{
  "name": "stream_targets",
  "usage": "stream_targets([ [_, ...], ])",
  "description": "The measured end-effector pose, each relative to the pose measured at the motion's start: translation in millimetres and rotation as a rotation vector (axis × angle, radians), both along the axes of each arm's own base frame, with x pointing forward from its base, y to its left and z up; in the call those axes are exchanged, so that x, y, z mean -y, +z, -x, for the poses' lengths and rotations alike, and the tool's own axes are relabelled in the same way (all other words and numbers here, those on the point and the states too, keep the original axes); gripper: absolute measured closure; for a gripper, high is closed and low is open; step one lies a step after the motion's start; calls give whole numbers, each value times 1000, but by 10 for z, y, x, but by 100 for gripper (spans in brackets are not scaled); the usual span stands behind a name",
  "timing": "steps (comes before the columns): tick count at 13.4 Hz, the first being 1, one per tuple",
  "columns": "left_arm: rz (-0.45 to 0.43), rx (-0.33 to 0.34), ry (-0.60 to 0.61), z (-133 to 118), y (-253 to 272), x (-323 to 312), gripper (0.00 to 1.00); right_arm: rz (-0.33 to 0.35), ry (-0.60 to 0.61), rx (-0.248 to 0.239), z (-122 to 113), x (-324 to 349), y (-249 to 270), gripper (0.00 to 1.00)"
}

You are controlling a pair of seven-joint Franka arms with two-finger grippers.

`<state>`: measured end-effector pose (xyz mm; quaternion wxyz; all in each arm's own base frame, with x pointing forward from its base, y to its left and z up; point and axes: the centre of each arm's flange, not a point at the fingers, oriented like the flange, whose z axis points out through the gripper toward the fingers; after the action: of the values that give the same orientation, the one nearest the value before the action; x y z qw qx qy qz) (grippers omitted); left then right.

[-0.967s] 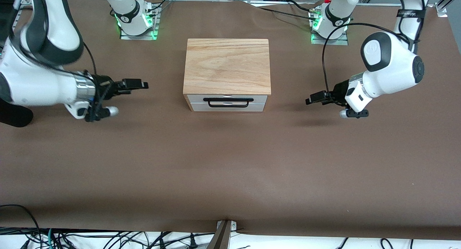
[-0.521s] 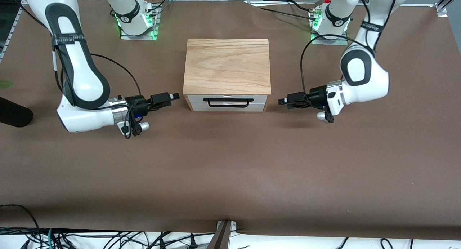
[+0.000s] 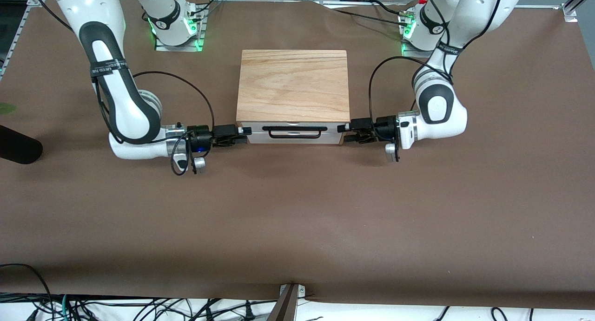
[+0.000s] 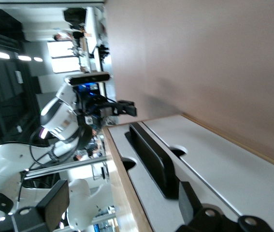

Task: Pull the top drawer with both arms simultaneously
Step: 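Close both grippers on the ends of the black drawer handle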

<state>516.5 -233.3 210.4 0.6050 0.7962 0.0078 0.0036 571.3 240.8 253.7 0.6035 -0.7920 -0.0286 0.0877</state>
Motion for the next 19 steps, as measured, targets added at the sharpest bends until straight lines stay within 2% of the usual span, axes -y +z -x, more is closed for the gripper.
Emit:
stream_targets([
  [3,67,54,7,64,-190,151,0,-82,-13,102,162,-200,-299,0],
  [4,73,67,6,69,-242,182,1,-96,-18,125,192,-216,-442,1],
  [6,87,84,-3,21,-265,241,4,-116,-36,141,226,-227,-658,2],
  [7,94,90,-3,-13,-251,263,11,-124,-45,142,234,-249,-689,7],
  [8,101,97,-2,-46,-231,285,19,-130,-49,145,240,-279,-687,7],
  [9,107,101,2,-68,-218,309,20,-135,-47,148,253,-316,-686,9],
  [10,114,112,9,-79,-221,332,29,-140,-44,158,272,-355,-702,11],
  [11,121,135,16,-70,-252,358,37,-145,-41,171,295,-387,-739,21],
  [12,124,162,15,-46,-303,391,38,-151,-35,180,321,-411,-789,21],
  [13,124,180,11,-16,-367,420,43,-157,-28,183,346,-424,-843,28],
  [14,123,185,7,10,-425,438,43,-163,-24,182,363,-426,-884,41],
  [15,125,186,2,29,-465,450,43,-164,-23,178,372,-425,-911,50],
  [16,133,183,-1,40,-488,455,44,-165,-23,178,376,-425,-924,50],
  [17,143,180,-1,41,-498,458,44,-165,-23,179,376,-426,-923,57],
  [18,151,178,-2,42,-499,459,50,-166,-22,180,373,-427,-920,57],
  [19,156,178,-3,42,-493,462,53,-167,-22,182,367,-429,-914,63],
])
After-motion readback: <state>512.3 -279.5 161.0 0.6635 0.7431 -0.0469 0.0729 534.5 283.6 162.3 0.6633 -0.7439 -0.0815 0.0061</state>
